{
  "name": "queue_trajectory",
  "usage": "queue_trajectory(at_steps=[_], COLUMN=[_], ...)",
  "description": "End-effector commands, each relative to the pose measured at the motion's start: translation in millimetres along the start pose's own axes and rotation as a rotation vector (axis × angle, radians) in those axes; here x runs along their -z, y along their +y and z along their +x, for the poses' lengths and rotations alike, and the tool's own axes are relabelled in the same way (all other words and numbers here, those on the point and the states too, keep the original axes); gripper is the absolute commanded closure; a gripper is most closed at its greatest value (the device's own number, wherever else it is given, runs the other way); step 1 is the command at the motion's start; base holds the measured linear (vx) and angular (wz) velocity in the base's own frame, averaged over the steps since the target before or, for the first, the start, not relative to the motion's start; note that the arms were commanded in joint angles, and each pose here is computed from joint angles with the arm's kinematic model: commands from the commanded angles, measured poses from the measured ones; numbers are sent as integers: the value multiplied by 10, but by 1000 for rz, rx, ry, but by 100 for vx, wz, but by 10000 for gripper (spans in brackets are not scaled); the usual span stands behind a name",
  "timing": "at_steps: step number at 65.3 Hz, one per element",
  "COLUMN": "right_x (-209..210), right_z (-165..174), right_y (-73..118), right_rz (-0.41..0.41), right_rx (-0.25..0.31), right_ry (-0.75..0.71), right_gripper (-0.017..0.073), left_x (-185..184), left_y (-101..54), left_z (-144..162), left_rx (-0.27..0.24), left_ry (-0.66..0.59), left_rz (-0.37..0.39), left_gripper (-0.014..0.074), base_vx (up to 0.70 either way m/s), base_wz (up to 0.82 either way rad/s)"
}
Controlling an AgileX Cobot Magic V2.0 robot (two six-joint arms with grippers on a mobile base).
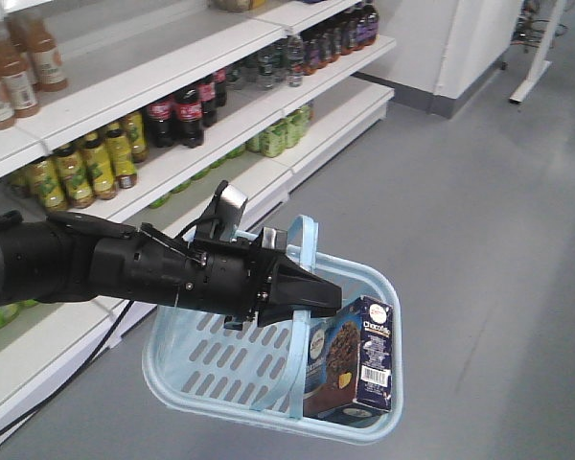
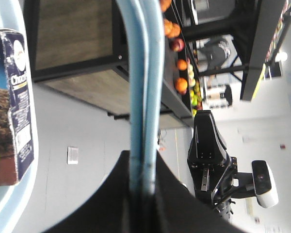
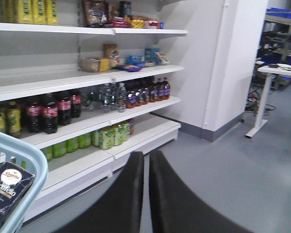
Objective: Left arm holds basket, right arm returns cookies
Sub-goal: 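Turn the base past the produce counters keeping the basket held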
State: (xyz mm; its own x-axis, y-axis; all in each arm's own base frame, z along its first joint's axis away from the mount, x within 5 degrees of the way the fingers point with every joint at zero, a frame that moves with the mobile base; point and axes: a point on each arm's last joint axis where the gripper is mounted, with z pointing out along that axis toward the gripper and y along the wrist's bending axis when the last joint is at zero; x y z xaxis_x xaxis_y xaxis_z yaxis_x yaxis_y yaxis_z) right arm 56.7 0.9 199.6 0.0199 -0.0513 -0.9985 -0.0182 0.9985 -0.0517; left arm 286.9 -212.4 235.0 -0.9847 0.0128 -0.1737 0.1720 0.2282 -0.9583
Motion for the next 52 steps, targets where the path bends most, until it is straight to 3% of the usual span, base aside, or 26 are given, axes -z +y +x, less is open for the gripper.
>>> queue_trajectory(at_steps=[1,52], right_x=[5,5], right_z=[-14,-14], right_y=[6,6], right_rz=[-2,-2], right_rx=[11,11], right_ry=[-69,-69], right_gripper=[562,562], left_x=[71,71], left_y=[-393,-393], left_z=[-23,-23], left_rx=[-36,-36], left_ry=[-40,-40], left_rz=[173,173], left_gripper=[599,599], base_vx=[17,14], base_wz=[-64,-64])
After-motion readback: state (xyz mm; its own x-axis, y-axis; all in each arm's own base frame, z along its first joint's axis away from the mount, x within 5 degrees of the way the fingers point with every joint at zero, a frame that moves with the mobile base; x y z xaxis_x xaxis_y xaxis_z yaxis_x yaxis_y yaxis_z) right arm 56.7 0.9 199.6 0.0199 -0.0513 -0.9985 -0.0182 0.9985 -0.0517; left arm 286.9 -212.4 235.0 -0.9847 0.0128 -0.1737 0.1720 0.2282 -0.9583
